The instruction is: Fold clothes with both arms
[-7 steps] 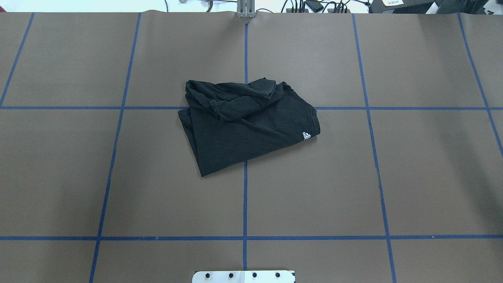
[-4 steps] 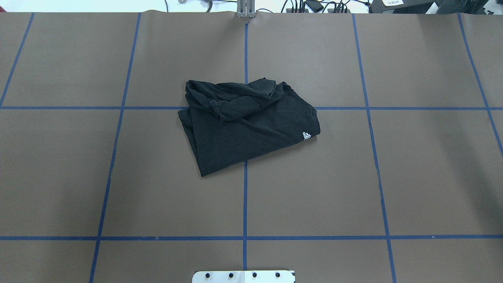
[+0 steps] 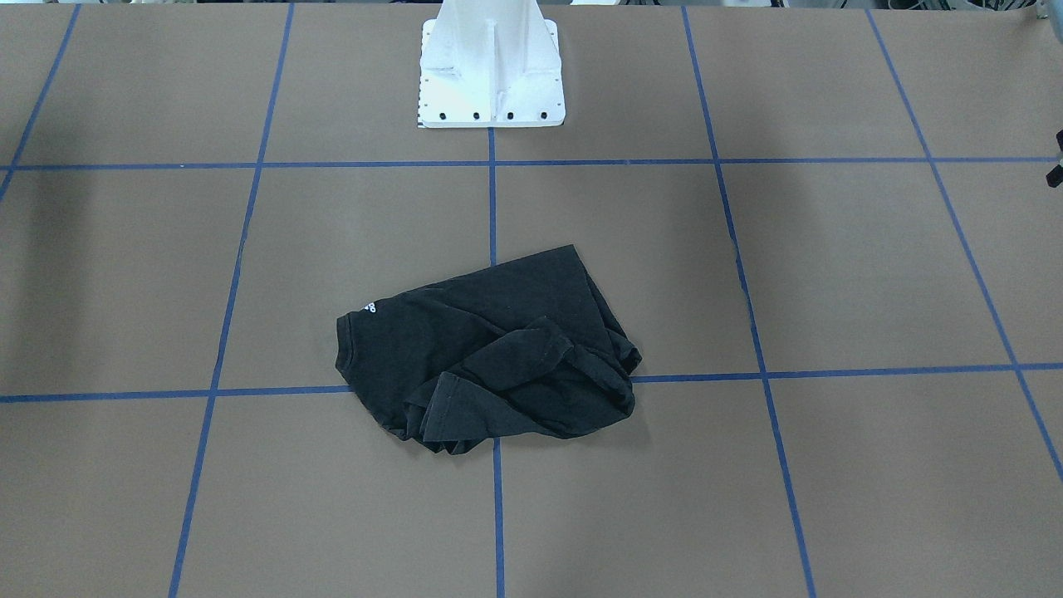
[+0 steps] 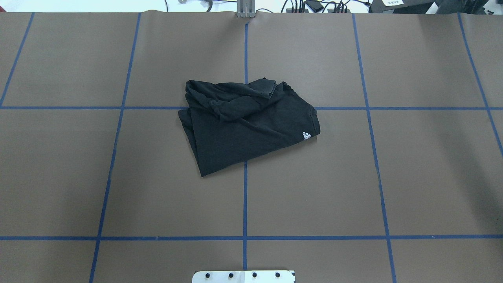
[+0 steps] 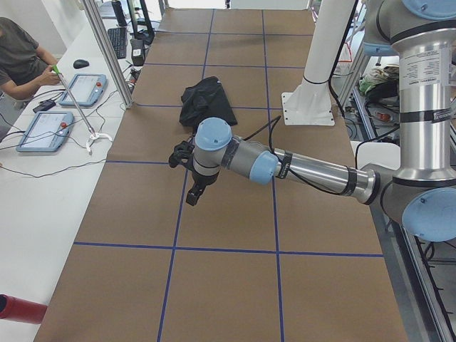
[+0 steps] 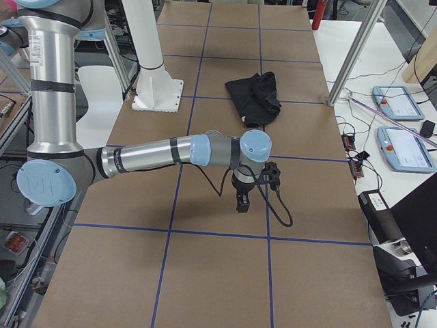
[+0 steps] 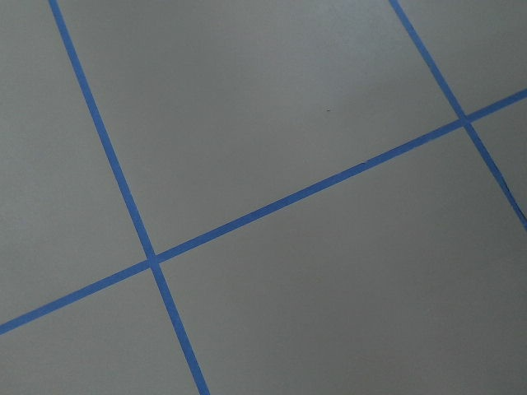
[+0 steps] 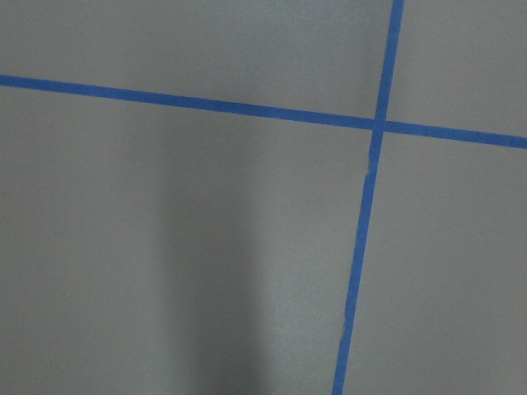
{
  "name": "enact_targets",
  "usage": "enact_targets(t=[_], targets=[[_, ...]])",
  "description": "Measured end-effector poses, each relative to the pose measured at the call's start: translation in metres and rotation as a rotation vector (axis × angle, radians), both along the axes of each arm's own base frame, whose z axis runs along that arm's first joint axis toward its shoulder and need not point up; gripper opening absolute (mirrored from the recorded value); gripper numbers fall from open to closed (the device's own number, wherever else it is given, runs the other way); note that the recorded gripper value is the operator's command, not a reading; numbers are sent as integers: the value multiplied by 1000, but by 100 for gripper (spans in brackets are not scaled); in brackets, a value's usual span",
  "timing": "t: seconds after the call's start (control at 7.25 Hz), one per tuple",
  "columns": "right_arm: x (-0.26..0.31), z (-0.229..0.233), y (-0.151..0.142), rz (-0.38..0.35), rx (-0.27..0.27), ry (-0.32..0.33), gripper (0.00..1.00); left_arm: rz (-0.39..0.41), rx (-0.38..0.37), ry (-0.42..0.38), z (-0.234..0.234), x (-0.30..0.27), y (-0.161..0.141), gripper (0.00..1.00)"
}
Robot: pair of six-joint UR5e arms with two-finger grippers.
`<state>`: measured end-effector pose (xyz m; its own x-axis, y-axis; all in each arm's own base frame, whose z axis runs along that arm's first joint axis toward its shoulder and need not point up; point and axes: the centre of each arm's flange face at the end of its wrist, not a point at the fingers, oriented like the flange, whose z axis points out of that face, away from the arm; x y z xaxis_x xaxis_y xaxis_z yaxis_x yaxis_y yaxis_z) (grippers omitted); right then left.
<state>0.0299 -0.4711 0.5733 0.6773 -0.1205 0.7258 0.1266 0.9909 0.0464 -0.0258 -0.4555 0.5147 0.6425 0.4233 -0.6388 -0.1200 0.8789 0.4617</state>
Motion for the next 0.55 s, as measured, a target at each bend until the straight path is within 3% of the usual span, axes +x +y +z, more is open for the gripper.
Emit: enact_targets(t=[0.55], targets=[[1, -15, 0, 3, 30, -5, 100, 1, 11, -1, -3, 1, -6, 100]])
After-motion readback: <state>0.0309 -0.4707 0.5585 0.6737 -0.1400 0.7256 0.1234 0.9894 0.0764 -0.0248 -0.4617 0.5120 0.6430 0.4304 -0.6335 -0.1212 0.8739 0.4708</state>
